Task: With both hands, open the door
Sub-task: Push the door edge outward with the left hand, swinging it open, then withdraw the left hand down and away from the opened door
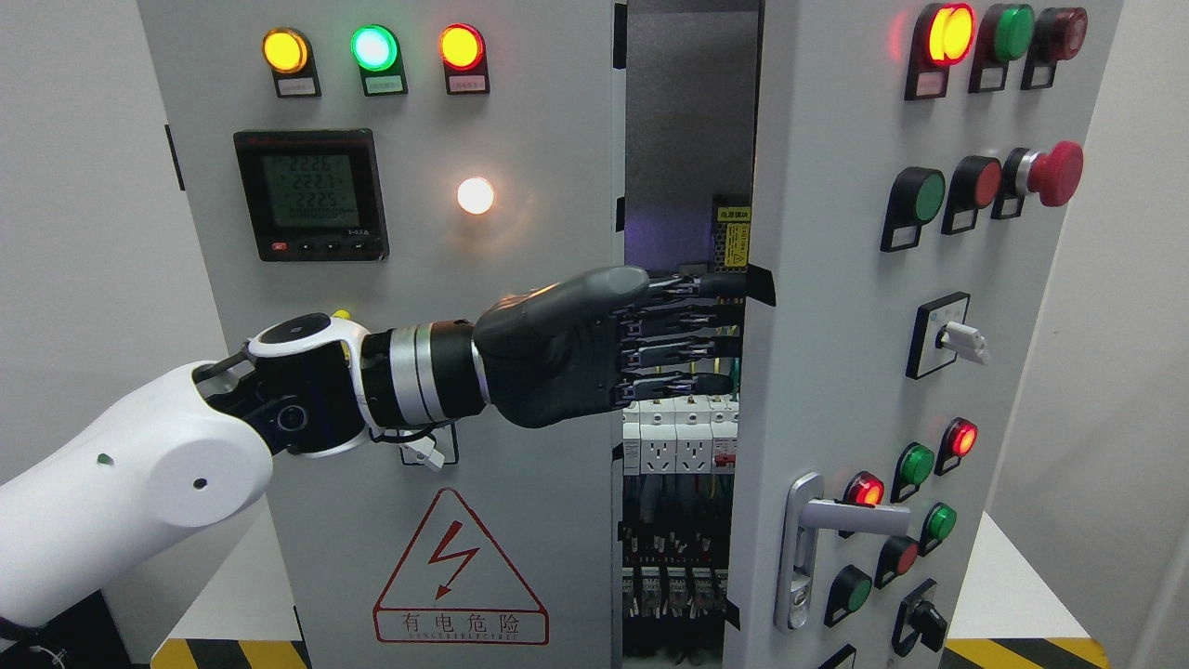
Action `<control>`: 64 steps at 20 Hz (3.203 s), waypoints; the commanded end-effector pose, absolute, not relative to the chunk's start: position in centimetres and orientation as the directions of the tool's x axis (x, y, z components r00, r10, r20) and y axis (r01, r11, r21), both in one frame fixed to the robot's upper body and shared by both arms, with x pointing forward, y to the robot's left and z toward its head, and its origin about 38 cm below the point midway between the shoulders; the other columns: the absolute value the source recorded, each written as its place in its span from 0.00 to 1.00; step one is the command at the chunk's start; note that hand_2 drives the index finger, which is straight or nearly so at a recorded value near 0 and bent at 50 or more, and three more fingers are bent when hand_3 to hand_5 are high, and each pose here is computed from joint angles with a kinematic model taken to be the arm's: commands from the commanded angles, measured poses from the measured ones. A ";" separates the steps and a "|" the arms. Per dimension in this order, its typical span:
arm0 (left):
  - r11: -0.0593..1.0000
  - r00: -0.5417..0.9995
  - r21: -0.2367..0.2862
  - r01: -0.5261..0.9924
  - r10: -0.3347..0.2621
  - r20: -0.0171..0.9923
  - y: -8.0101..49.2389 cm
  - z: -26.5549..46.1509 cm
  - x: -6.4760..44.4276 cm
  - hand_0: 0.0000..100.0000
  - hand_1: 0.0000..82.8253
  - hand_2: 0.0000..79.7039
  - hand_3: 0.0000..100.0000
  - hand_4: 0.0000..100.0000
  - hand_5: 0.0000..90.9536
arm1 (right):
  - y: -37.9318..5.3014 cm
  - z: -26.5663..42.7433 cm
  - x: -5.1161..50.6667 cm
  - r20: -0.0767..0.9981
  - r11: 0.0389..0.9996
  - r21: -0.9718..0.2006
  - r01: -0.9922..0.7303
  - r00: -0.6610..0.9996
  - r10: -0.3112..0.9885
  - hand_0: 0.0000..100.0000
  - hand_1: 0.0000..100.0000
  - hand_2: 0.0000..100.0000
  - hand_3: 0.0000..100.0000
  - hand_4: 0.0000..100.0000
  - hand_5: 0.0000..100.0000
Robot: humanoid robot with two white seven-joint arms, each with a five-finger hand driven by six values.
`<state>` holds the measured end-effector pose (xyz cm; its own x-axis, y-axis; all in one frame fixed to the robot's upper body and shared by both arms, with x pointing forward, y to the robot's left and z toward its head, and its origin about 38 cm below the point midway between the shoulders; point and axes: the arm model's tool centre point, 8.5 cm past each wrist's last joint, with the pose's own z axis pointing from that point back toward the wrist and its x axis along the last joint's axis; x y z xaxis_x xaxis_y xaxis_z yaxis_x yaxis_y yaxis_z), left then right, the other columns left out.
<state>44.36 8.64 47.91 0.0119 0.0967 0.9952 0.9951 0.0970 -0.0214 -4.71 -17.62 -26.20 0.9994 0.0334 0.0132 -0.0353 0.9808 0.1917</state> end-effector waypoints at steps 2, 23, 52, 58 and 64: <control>0.002 0.023 -0.024 1.000 0.092 0.996 3.6 48.0 42.6 0.12 0.67 0.00 0.00 0.00 0.00 | -17.6 -26.2 -4.7 0.013 0.981 0.192 -0.035 0.999 0.033 0.07 0.14 0.00 0.00 0.00 0.00; -0.041 -0.045 0.047 0.998 0.044 0.998 -7.0 47.9 37.4 0.12 0.67 0.00 0.00 0.00 0.00 | -17.6 -26.2 -4.7 0.013 0.981 0.192 -0.035 0.999 0.033 0.07 0.14 0.00 0.00 0.00 0.00; -0.011 -0.041 0.043 0.999 0.107 0.993 -19.5 44.0 32.8 0.12 0.67 0.00 0.00 0.00 0.00 | -17.6 -26.2 -4.7 0.013 0.981 0.192 -0.035 0.999 0.033 0.07 0.14 0.00 0.00 0.00 0.00; 0.039 -0.034 0.030 0.999 0.121 0.992 -19.6 43.6 34.3 0.12 0.67 0.00 0.00 0.00 0.00 | -17.6 -26.2 -4.7 0.013 0.981 0.192 -0.035 0.999 0.033 0.07 0.14 0.00 0.00 0.00 0.00; 0.041 -0.041 0.036 0.998 0.119 0.992 -19.7 43.1 34.3 0.12 0.67 0.00 0.00 0.00 0.00 | -17.6 -26.2 -4.7 0.013 0.981 0.192 -0.035 0.999 0.033 0.07 0.14 0.00 0.00 0.00 0.00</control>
<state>34.53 -18.12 44.12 -0.0551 0.1364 0.9891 0.9979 0.0407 0.0500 -4.71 -17.62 -26.20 0.9994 0.0334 0.0133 -0.0353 0.9808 0.1917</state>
